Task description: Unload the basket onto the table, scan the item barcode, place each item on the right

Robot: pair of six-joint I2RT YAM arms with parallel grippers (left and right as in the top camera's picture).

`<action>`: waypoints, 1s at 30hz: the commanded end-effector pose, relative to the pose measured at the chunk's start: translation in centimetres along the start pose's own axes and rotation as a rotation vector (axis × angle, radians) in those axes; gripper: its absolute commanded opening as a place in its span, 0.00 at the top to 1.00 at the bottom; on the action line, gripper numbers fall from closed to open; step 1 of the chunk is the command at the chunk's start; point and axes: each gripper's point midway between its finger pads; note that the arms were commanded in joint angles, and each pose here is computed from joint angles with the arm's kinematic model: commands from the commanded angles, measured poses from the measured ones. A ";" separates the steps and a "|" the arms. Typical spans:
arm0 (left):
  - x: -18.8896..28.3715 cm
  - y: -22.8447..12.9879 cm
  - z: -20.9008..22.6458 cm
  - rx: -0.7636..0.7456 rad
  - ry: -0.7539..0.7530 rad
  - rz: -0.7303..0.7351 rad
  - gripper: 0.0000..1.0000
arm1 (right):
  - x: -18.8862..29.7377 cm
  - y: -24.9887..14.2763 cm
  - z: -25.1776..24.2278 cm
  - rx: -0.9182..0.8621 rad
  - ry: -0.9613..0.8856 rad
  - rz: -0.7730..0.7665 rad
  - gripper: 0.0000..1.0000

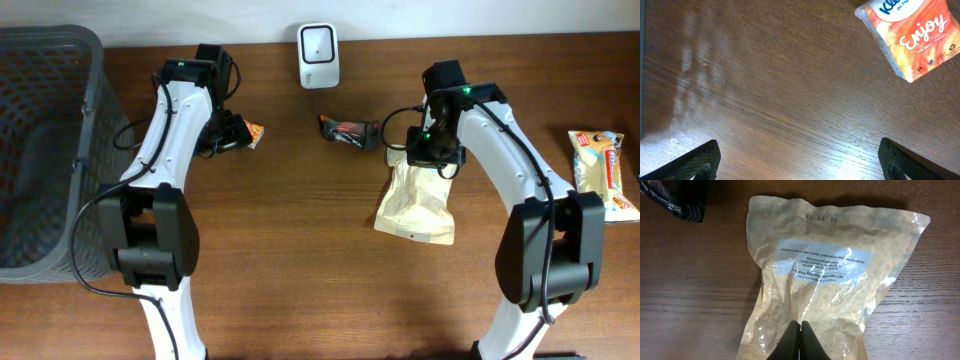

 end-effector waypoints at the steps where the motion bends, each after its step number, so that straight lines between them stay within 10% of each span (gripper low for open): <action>1: 0.2 0.1 0.0 0.011 0.000 -0.007 0.01 | -0.1 -0.5 -0.3 -0.015 -0.005 0.030 0.41; 4: 0.2 0.1 0.0 0.011 0.000 -0.007 0.01 | -1.3 -2.2 -0.8 -0.054 -0.019 0.084 0.26; 21: 0.2 0.2 0.1 0.011 0.000 -0.007 0.01 | -9.5 -5.7 -2.2 -0.112 -0.020 0.067 0.27; 30: 0.2 0.2 0.1 0.011 0.000 -0.007 0.01 | -10.0 -5.4 -2.1 -0.133 -0.009 0.043 0.78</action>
Point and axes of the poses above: each gripper's point midway between its finger pads, its own x axis back along the fingers, its own z axis along the line the jaws close on, y = z × x, and after that the axes turned 1 degree about x, right-handed
